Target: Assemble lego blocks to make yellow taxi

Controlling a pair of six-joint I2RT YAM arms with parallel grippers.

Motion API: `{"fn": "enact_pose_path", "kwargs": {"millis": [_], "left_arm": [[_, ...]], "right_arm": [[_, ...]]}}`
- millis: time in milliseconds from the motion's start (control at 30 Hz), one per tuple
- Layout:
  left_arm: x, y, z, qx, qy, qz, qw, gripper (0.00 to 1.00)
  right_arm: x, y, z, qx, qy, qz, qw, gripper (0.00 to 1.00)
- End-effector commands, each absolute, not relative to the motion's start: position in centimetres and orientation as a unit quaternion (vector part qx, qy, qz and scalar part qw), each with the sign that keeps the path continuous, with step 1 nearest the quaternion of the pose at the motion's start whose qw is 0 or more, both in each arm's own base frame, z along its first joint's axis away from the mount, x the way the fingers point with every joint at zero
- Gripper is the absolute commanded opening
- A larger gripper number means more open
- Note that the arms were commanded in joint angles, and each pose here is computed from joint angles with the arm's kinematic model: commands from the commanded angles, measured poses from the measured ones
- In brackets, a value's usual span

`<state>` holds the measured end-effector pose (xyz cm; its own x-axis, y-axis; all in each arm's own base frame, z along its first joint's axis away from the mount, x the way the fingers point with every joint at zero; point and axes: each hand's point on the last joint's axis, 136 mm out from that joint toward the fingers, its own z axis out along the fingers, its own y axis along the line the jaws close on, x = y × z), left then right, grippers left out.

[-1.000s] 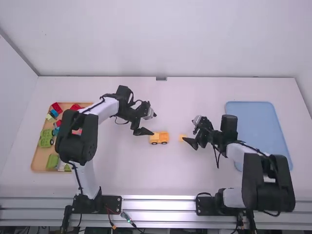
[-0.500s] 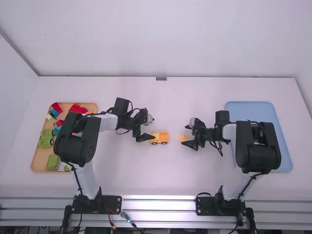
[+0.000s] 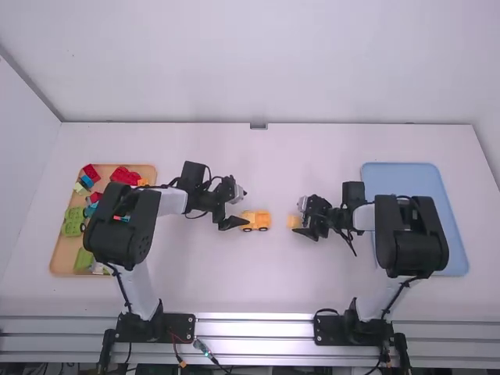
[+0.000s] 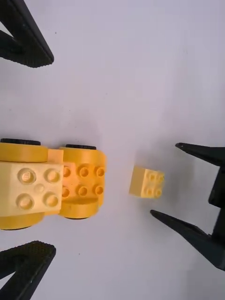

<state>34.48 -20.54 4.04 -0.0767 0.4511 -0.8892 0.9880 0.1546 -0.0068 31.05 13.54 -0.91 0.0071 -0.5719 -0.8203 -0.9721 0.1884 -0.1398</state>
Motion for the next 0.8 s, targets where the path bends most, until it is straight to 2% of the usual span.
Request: {"fn": "enact_pose_path", "kwargs": {"millis": [0, 300, 400, 433, 567, 767], "left_arm": [[33.9, -21.0, 5.8, 0.553, 0.628, -0.365, 0.408, 0.99], [33.6, -21.1, 5.8, 0.552, 0.627, -0.372, 0.405, 0.99], [33.6, -21.1, 5.8, 0.552, 0.628, -0.372, 0.404, 0.99], [33.6, -21.1, 5.7, 0.552, 0.628, -0.372, 0.404, 0.99], [33.6, -21.1, 5.7, 0.552, 0.628, -0.371, 0.404, 0.99], [33.4, -21.1, 5.6, 0.549, 0.632, -0.375, 0.397, 0.99]], "right_arm": [[30.2, 13.9, -1.1, -0.571, 0.663, 0.275, 0.397, 0.85], [31.5, 14.2, -2.8, -0.553, 0.667, 0.315, 0.387, 0.83], [31.0, 13.9, -2.5, -0.564, 0.648, 0.327, 0.394, 0.79], [30.7, 13.9, -2.4, -0.571, 0.638, 0.33, 0.398, 0.77], [30.5, 13.9, -2.5, -0.577, 0.635, 0.328, 0.394, 0.54], [30.2, 14.8, -2.5, -0.589, 0.626, 0.33, 0.391, 0.44]]}}
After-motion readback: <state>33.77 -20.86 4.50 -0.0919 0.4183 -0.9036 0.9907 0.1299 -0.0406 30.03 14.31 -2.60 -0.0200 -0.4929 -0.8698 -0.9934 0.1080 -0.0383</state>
